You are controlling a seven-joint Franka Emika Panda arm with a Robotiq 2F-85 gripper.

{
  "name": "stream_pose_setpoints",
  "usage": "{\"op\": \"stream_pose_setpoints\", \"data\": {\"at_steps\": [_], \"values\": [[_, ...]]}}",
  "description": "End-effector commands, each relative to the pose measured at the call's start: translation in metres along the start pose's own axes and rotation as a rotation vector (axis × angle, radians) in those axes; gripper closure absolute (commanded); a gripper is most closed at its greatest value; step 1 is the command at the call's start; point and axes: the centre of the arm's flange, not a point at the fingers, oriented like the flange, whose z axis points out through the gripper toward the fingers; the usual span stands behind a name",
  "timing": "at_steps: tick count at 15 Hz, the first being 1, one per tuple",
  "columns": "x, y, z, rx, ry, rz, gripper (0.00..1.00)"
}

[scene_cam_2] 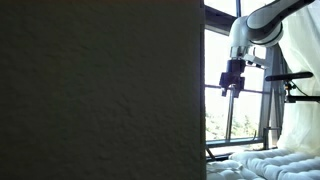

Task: Open the slot in the window screen

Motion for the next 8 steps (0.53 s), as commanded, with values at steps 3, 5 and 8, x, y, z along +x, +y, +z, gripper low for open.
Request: {"op": "stream_pose_setpoints", "data": {"at_steps": [3, 5, 8], "values": [[-0.023, 0.028, 0.012, 0.014, 0.004, -0.033, 0.00], [-0.028, 0.036, 0.015, 0.014, 0.014, -0.052, 0.00], [-0.039, 0.050, 0.014, 0.029, 0.031, -0.092, 0.00]]}}
